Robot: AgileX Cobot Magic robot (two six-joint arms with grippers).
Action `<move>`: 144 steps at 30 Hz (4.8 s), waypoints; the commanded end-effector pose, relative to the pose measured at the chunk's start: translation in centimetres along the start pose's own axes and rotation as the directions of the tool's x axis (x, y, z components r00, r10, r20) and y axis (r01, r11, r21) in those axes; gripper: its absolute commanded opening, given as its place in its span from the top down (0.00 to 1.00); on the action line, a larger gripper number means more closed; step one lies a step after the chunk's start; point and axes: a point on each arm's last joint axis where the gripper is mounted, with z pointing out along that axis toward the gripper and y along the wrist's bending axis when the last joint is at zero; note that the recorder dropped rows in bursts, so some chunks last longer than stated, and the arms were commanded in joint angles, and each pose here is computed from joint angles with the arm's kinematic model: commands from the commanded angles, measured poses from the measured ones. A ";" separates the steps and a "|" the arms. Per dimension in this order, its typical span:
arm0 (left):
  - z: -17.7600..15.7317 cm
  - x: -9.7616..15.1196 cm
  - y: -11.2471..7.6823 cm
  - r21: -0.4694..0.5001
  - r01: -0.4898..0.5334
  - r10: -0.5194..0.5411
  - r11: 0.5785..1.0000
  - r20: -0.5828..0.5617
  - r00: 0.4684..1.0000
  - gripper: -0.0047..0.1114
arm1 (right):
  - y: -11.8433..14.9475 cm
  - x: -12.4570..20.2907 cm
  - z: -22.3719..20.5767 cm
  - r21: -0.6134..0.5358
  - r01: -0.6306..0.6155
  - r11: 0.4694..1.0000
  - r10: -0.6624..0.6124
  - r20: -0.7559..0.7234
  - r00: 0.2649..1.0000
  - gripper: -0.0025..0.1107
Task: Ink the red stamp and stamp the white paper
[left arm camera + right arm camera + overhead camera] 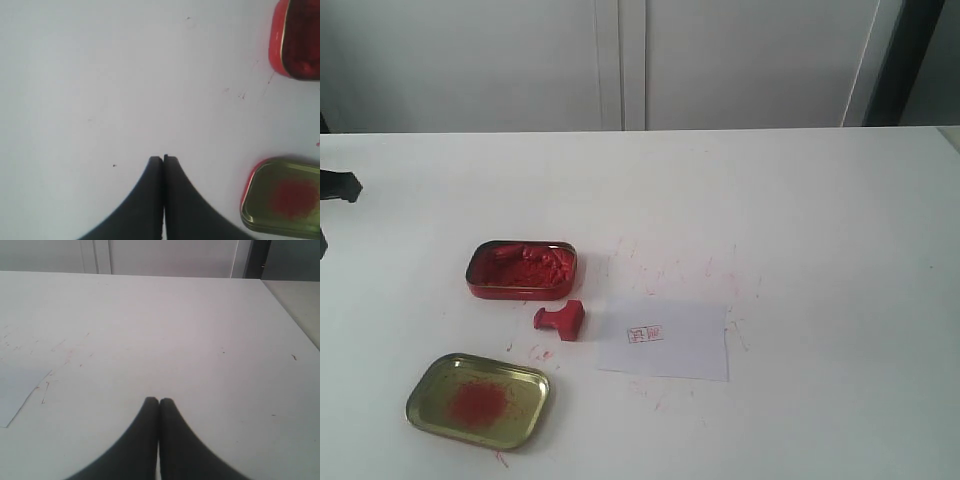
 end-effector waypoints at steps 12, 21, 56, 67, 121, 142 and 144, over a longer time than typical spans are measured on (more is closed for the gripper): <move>-1.7 4.3 -0.3 0.025 -0.125 0.125 0.992 -0.001 0.992 0.96 | 0.0 0.0 0.0 0.006 0.002 1.000 -0.002 0.015 1.000 0.98; -4.3 7.9 -1.2 0.034 -0.166 0.164 0.986 0.037 0.986 0.96 | 0.0 0.0 0.0 0.006 0.002 1.000 -0.002 0.015 1.000 0.98; -7.7 9.4 -2.3 0.034 -0.161 0.143 0.986 0.300 0.943 0.96 | 0.0 0.0 0.0 0.006 0.002 1.000 -0.002 0.015 1.000 0.98; -5.5 15.2 -2.1 -0.011 -0.110 0.102 0.994 0.483 0.869 0.96 | 0.0 0.0 0.0 0.006 0.002 1.000 -0.002 0.015 1.000 0.98; 4.1 29.3 -0.3 -0.127 0.015 0.097 0.992 0.823 0.559 0.96 | 0.0 0.0 0.0 0.005 -0.019 1.000 0.019 0.015 1.000 0.98; 4.1 29.3 -0.3 -0.130 0.015 0.100 0.991 0.824 0.558 0.96 | 0.0 0.0 0.0 0.005 -0.019 1.000 0.019 0.015 1.000 0.98; 3.9 29.2 -0.3 -0.131 0.017 0.101 0.991 0.835 0.542 0.96 | 0.0 0.0 0.0 0.005 -0.019 1.000 0.019 0.015 1.000 0.98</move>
